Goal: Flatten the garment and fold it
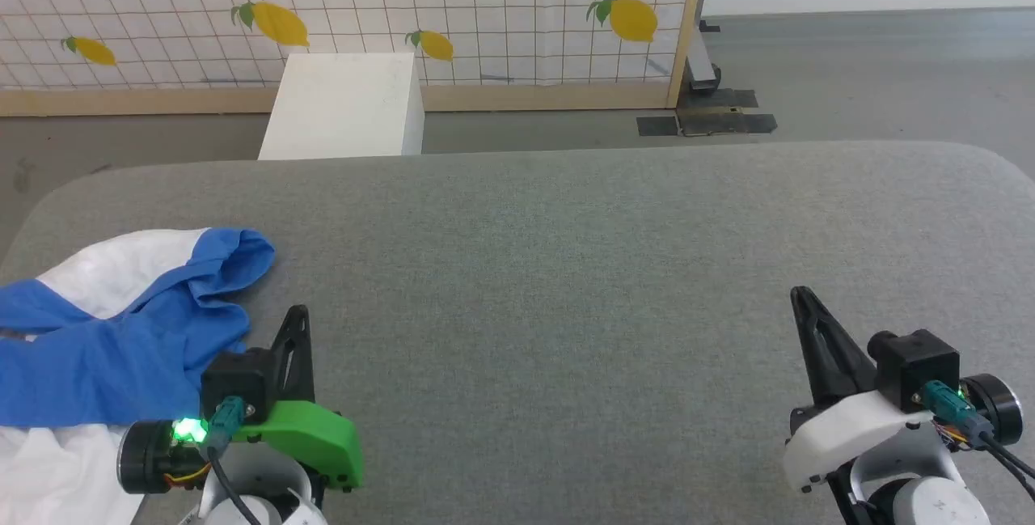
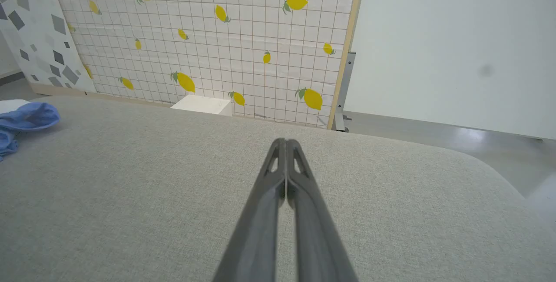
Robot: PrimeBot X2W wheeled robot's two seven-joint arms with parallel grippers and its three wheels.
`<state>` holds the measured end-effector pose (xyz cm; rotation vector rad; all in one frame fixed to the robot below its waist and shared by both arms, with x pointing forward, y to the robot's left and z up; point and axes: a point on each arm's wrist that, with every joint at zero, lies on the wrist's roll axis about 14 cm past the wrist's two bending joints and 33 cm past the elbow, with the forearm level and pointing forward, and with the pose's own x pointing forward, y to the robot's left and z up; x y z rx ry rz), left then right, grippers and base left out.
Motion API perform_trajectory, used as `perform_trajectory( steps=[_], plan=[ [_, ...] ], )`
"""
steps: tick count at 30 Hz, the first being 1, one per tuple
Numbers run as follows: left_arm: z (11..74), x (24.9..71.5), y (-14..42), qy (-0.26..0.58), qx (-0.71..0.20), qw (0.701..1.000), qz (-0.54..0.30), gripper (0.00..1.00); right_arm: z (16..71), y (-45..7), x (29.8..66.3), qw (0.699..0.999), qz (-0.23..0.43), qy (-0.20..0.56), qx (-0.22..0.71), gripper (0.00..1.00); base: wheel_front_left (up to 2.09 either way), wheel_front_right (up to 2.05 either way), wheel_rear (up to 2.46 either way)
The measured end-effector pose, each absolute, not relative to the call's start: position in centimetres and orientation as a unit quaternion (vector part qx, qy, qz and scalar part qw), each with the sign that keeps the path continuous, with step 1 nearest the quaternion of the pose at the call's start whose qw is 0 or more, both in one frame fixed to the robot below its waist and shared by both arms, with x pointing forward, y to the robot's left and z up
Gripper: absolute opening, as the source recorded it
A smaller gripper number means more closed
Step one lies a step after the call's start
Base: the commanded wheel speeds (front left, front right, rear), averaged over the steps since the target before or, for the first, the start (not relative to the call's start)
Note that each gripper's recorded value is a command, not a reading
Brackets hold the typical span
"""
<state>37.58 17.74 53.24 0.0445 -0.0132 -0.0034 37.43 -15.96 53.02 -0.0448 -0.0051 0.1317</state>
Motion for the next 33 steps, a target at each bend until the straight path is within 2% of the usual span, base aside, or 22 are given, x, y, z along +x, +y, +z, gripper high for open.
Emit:
perform_trajectory(
  steps=[5, 6, 33],
  plan=[
    [53.24, 37.58, 17.74, -0.007, 0.022, 1.000, -0.002, 0.00, 53.01, -15.95, 37.43, 0.998, 0.066, -0.003, -0.022, 0.00, 0.00, 0.00, 0.00],
    [53.25, 37.58, 17.73, -0.007, 0.022, 1.000, -0.002, 1.00, 53.02, -15.96, 37.43, 0.998, 0.066, -0.003, -0.022, 1.00, 0.00, 0.00, 0.00],
    [53.12, 36.97, 18.36, -0.016, 0.010, 1.000, 0.008, 1.00, 52.29, -15.58, 37.56, 0.997, 0.072, -0.004, 0.007, 1.00, 0.00, 0.00, 0.00]
  ],
)
